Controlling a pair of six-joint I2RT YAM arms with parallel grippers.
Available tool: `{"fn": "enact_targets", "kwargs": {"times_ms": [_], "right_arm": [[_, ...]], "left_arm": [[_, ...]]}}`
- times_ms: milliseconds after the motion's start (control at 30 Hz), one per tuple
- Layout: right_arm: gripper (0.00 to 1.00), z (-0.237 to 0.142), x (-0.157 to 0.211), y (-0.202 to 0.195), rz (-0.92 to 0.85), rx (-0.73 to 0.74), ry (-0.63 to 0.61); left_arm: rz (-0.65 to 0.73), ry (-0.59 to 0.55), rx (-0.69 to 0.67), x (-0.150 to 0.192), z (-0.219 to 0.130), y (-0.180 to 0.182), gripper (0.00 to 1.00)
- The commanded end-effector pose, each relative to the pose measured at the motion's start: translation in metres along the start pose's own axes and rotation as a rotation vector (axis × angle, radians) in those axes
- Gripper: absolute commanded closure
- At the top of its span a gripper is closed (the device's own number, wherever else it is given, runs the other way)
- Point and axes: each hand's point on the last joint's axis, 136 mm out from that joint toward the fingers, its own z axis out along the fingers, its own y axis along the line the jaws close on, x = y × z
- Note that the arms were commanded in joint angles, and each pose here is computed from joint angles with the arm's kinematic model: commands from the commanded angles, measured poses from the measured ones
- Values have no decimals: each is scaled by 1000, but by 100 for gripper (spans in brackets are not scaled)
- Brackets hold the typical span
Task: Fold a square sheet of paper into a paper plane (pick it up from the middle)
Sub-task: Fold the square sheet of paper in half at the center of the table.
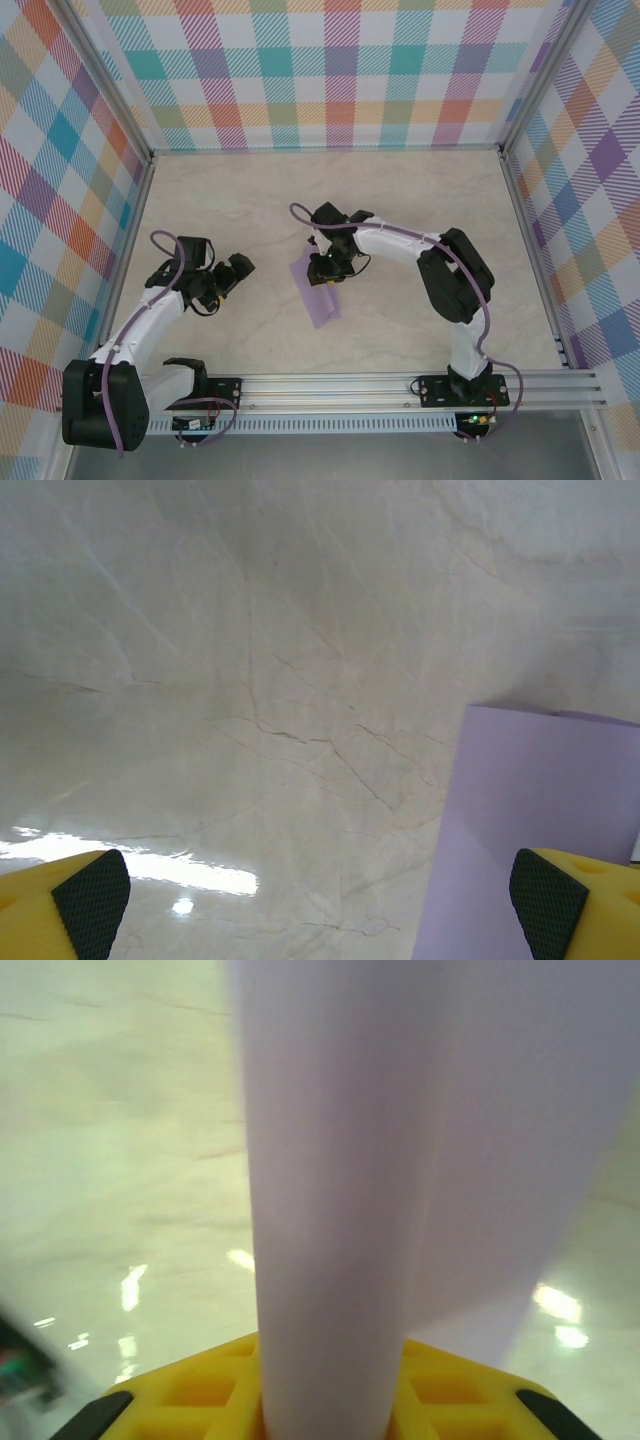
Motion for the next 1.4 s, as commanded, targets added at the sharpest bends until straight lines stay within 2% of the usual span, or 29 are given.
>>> {"fn": "enact_targets", "kwargs": {"times_ms": [0, 133, 300, 500, 900, 1367], "right_arm": [[72, -28, -7, 73, 18, -366, -26], [71, -24, -10, 69, 74, -412, -23], [63, 1, -4, 32, 137, -267, -11], [53, 13, 1, -12, 173, -53, -33], [30, -1, -4, -52, 180, 195, -117], [30, -18, -4, -71, 164, 293, -146]], "left_arm": [[16, 22, 131, 6, -1, -25, 0], [4, 39, 235, 12, -1, -43, 0], [-33, 60, 327, 20, 6, -57, 4], [-20, 93, 307, 32, 15, -57, 9], [32, 167, 288, 51, 35, -70, 15], [125, 222, 270, 74, 62, -100, 22]]}}
